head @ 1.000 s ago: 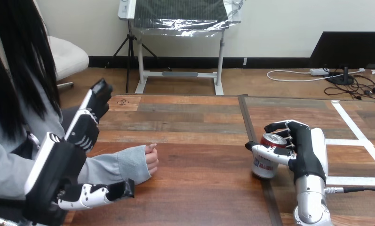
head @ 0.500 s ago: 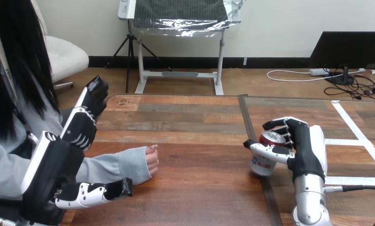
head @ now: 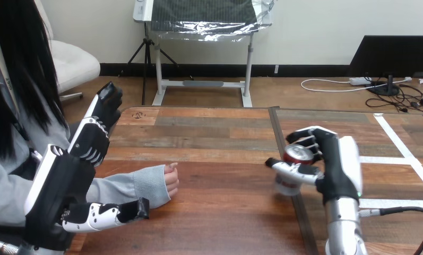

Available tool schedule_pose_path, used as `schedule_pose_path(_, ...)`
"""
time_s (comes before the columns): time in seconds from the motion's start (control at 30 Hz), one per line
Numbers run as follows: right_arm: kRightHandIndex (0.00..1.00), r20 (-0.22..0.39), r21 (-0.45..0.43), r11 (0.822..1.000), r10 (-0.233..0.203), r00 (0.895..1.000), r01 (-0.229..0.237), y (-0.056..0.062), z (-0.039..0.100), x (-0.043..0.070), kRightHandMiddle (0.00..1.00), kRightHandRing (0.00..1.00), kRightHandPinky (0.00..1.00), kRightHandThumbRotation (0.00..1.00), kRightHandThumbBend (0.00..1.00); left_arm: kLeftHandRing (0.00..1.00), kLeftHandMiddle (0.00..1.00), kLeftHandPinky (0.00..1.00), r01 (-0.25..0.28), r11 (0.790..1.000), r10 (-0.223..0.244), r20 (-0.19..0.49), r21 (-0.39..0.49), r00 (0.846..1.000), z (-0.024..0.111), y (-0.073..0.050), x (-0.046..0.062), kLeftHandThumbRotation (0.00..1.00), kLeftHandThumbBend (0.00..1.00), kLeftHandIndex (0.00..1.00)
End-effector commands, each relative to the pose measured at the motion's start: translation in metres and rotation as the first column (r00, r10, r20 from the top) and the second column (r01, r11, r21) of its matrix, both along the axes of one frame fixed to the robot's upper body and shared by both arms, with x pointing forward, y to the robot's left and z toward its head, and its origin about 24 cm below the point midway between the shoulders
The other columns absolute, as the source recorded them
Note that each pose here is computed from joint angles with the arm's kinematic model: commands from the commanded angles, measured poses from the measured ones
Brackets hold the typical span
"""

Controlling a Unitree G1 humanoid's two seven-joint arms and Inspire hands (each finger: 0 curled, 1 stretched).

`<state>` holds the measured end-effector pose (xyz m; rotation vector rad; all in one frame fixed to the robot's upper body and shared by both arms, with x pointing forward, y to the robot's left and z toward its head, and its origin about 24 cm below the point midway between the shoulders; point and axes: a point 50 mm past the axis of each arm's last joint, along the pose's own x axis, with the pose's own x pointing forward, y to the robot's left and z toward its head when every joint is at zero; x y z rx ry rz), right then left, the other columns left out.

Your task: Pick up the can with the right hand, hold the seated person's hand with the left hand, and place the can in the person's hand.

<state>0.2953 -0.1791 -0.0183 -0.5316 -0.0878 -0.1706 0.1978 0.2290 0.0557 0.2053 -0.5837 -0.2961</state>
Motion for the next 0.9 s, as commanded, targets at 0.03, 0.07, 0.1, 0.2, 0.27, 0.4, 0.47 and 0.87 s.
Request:
schedule_pose_path(0.03,0.53,0.123,0.005,0.998,0.064,0.99,-0.065,0.012,0.018,0.008,0.49,0.42,0.38,0.0,0.81,1.0,1.0,1.0,0.002,1.0,-0.002,0.095,0.001,0.995,0.015,-0.002,0.014,0.42,1.0,0.99)
schedule_pose_path(0.07,0.53,0.125,0.001,0.998,0.067,0.99,-0.068,0.013,0.018,0.007,0.49,0.42,0.38,0.0,0.81,1.0,1.0,1.0,-0.002,1.0,0.002,0.095,0.003,0.995,0.015,-0.002,0.014,0.42,1.0,0.99)
schedule_pose_path(0.1,0.53,0.127,-0.002,0.998,0.069,0.99,-0.07,0.013,0.017,0.007,0.49,0.42,0.38,0.0,0.81,1.0,1.0,1.0,-0.005,1.0,0.004,0.095,0.004,0.995,0.015,-0.002,0.014,0.42,1.0,0.99)
schedule_pose_path(0.2,0.53,0.136,-0.016,0.997,0.081,0.987,-0.08,0.016,0.017,0.006,0.49,0.42,0.38,0.0,0.8,1.0,1.0,1.0,-0.001,1.0,0.0,0.102,0.01,0.995,0.015,-0.002,0.015,0.43,1.0,0.99)
schedule_pose_path(0.27,0.53,0.144,-0.028,0.996,0.085,0.986,-0.081,0.018,0.017,0.006,0.49,0.42,0.38,0.0,0.81,1.0,1.0,0.99,0.002,1.0,-0.003,0.097,0.011,0.995,0.015,-0.002,0.016,0.43,1.0,0.99)
schedule_pose_path(0.4,0.53,0.155,-0.051,0.995,0.092,0.984,-0.085,0.02,0.018,0.005,0.5,0.42,0.38,0.0,0.81,1.0,1.0,0.99,0.006,1.0,-0.007,0.092,0.006,0.996,0.014,-0.003,0.016,0.44,1.0,0.99)
schedule_pose_path(0.47,0.53,0.165,-0.066,0.994,0.098,0.981,-0.088,0.02,0.018,0.005,0.5,0.42,0.38,0.0,0.82,1.0,1.0,0.99,0.003,1.0,-0.004,0.093,0.003,0.996,0.014,-0.004,0.017,0.44,1.0,0.99)
schedule_pose_path(0.87,0.53,0.19,-0.148,0.984,0.124,0.974,-0.096,0.022,0.02,0.006,0.51,0.43,0.39,0.0,0.83,1.0,1.0,1.0,0.005,1.0,-0.005,0.093,0.002,0.996,0.014,-0.004,0.018,0.44,1.0,0.99)
